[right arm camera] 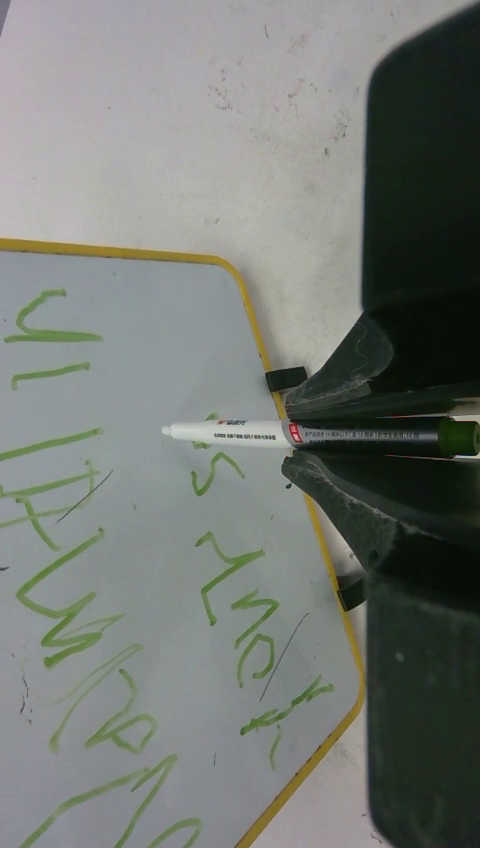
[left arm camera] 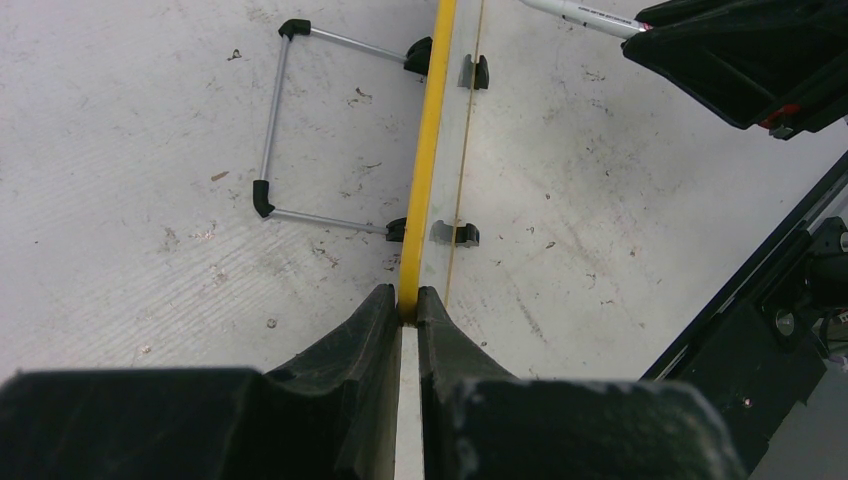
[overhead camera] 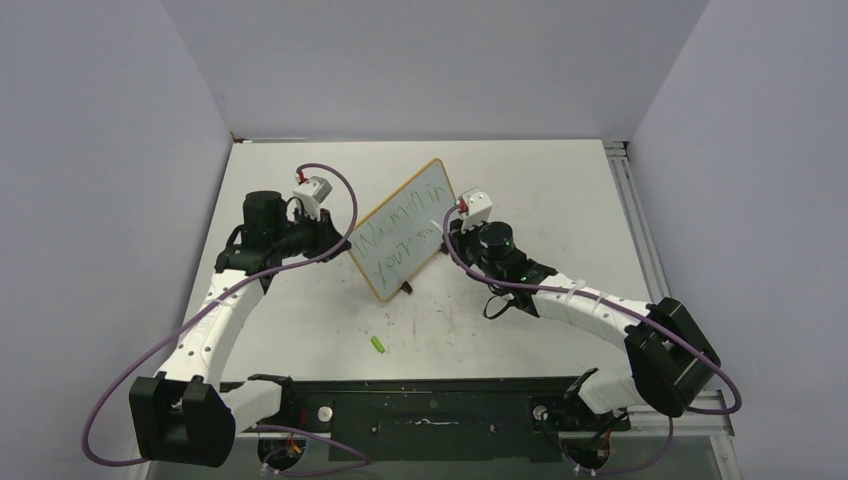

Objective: Write a sentence on the whiteboard

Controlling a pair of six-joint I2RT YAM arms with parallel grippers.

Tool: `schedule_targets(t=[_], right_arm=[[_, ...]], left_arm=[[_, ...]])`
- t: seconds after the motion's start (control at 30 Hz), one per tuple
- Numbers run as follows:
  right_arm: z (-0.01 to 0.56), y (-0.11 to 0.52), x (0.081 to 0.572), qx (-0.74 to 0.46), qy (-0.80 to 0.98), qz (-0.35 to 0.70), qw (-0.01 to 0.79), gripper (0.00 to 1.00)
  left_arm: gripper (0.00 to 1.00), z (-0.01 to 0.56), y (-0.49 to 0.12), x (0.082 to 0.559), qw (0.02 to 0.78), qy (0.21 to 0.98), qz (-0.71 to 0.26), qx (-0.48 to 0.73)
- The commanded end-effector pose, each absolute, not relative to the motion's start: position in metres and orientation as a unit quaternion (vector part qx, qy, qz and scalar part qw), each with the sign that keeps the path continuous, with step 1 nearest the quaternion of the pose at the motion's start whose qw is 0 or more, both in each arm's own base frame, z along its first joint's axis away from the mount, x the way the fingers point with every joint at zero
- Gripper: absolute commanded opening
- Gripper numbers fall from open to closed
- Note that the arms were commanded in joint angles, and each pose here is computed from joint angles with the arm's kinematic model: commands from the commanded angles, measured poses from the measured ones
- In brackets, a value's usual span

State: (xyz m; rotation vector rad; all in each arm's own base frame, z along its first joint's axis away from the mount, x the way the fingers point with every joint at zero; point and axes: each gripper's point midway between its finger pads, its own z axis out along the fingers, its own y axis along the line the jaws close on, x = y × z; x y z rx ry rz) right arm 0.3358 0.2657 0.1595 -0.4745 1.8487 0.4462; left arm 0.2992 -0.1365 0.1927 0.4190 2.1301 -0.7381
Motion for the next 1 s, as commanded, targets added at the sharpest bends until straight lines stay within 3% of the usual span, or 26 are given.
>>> schedule_targets(t=[0.0,0.97], right_arm=[[0.170,0.253,0.346,-0.176,0.777,0.181,0.576,0.05],[0.155,0.262,0.352,-0.193,0.777,0.232,0.552,0.05]], left_arm=[[0.00,0.189,-0.131,0.299,0.404,0.854,-0.278,0.171],[0.00,0.188,-0.131,0.298,0.403,0.854,-0.279,0.172]])
